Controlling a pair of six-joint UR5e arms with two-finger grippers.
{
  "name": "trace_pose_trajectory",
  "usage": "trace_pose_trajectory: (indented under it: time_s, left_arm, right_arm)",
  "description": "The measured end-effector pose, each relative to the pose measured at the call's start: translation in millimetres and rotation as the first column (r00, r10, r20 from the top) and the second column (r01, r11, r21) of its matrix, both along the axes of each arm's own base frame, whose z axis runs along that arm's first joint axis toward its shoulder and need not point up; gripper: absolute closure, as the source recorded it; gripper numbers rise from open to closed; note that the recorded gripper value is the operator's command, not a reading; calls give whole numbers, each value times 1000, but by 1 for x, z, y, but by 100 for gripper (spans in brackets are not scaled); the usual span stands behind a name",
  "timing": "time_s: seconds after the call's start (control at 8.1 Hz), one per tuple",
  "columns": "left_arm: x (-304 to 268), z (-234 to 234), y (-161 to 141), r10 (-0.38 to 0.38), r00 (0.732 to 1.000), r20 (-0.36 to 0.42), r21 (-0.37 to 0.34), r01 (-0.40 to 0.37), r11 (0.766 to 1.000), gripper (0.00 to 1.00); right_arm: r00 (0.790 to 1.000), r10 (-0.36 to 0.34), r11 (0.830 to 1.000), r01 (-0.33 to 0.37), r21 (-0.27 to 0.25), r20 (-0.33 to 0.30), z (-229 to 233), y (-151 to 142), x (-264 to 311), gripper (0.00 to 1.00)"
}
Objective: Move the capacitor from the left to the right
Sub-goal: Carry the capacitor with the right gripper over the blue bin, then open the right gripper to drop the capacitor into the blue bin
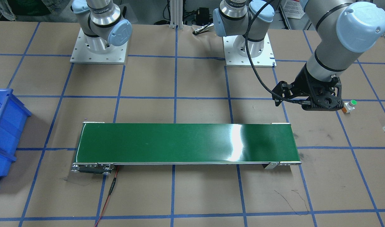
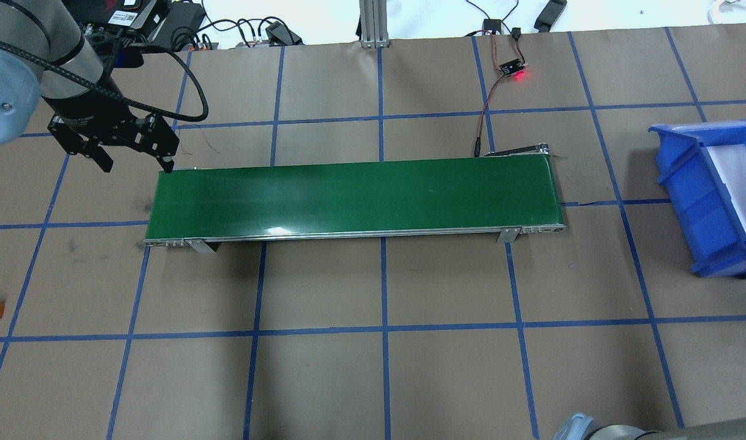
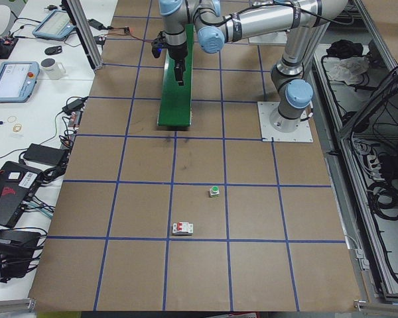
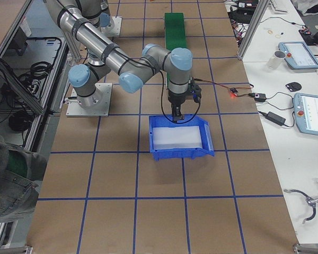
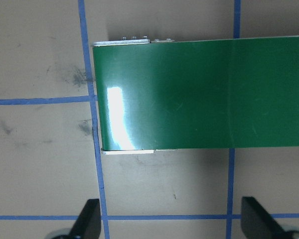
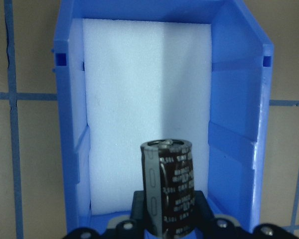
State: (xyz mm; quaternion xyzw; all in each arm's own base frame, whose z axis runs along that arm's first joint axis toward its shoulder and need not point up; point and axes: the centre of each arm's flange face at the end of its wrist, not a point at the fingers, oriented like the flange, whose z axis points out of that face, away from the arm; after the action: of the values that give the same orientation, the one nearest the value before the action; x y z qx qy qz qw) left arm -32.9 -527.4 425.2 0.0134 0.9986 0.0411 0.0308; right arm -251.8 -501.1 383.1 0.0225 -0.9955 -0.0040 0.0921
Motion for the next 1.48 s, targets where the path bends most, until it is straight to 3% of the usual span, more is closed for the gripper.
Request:
trace_pose_trajectory:
  time_s: [0.62, 0.74, 0.86, 1.11, 1.36, 1.48]
  left_arm:
    - [1, -1, 0, 1, 1000, 0, -1, -1, 1000, 0]
    - [1, -2, 0, 1, 1000, 0, -1, -1, 1000, 0]
    - [1, -2, 0, 1, 1000, 0, -1, -1, 1000, 0]
    - [1, -3, -1, 1, 1000, 0, -1, -1, 1000, 0]
    - [1, -8, -4, -1, 1000, -1, 10, 1, 1000, 0]
    - [1, -10, -5, -1, 1000, -2, 13, 1, 1000, 0]
  right_arm:
    - [994, 15, 1000, -13, -16, 110, -87, -30, -29, 100]
    - [993, 16, 1000, -14, -18, 116, -101, -34, -33, 93]
    - [992, 15, 1000, -13, -23, 126, -113, -37, -38, 64]
    - [987, 19, 999, -11, -50, 160, -123, -41, -40, 31]
    - [985, 21, 998, -10, -61, 173, -125, -42, -40, 11]
    - [985, 21, 998, -10, -62, 173, -125, -42, -40, 10]
